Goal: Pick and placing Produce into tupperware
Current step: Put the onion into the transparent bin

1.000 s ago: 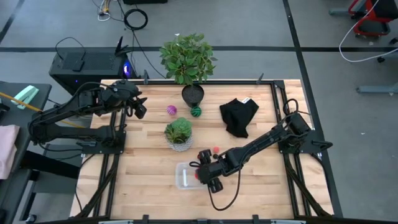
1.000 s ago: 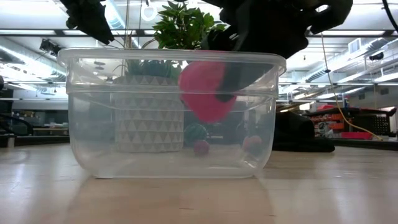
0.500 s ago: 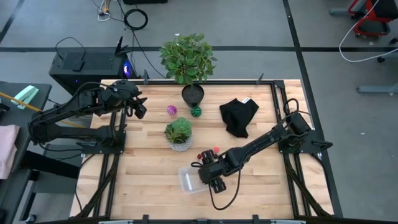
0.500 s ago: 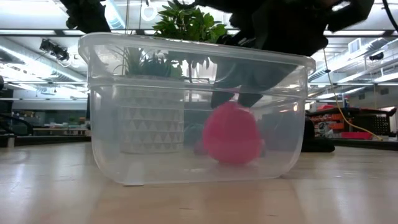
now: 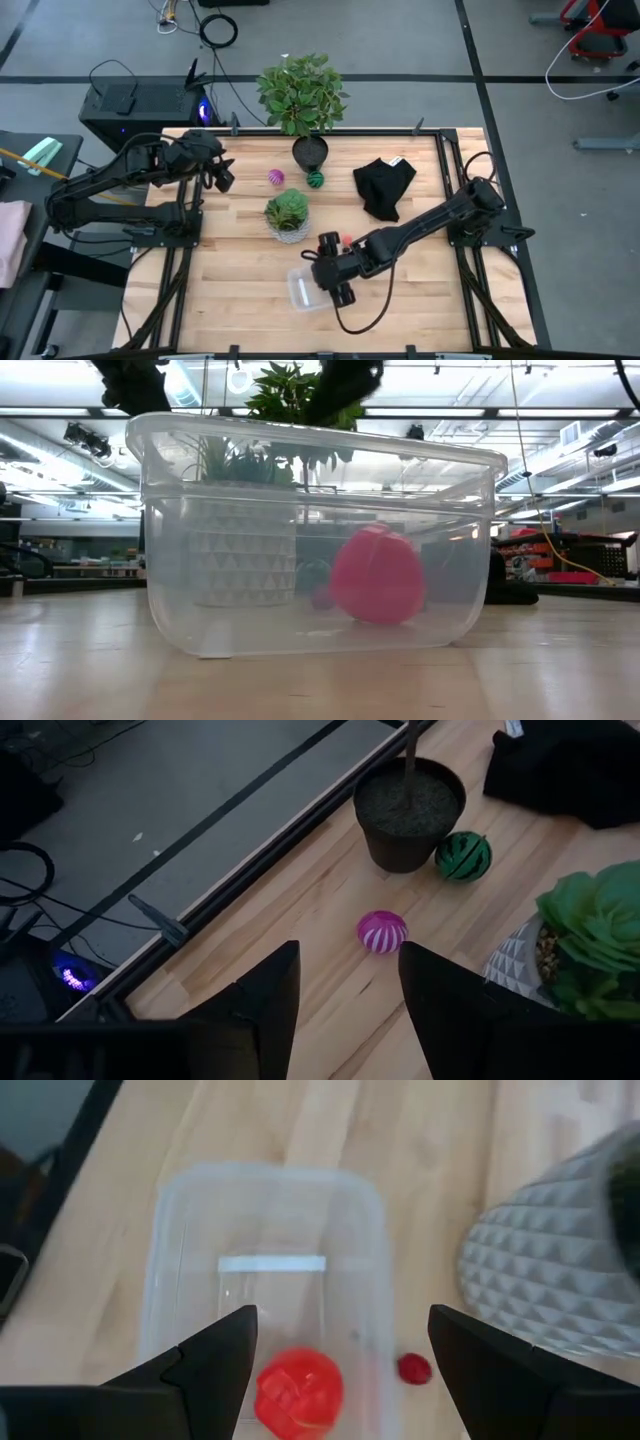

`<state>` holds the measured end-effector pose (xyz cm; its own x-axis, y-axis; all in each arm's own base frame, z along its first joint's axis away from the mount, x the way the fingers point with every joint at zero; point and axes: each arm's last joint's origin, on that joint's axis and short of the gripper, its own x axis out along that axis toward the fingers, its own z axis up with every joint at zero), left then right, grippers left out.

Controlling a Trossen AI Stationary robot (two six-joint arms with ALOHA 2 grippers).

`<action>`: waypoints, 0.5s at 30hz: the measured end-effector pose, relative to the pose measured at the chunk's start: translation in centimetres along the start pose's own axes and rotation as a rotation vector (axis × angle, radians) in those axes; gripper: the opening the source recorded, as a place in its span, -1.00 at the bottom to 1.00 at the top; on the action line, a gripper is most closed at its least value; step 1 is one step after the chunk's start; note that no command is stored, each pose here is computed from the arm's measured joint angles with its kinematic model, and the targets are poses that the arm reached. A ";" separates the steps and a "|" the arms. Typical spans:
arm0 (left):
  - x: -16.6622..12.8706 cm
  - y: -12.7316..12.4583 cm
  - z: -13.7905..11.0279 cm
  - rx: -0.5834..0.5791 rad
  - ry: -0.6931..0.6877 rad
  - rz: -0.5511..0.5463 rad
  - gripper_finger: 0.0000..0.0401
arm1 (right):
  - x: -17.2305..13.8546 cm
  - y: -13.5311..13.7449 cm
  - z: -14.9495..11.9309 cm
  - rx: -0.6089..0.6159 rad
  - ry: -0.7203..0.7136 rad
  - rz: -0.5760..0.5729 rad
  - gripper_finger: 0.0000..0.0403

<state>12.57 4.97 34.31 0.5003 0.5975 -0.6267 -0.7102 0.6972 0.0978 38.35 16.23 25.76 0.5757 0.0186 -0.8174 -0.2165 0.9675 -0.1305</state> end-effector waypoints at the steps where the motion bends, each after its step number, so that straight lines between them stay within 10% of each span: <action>1: 0.0 0.0 -0.1 0.003 0.007 0.002 -0.10 | -0.5 -0.1 0.3 0.016 0.007 -0.008 0.49; 15: 0.0 0.0 -0.1 0.017 0.009 0.004 -0.12 | -3.0 -3.2 -3.7 0.233 0.491 -0.180 0.48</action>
<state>12.51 4.98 34.24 0.4934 0.5966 -0.6330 -0.7034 0.7017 0.1131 34.42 12.13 26.52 0.1416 -0.2175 -0.9657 0.0631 0.9756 -0.2105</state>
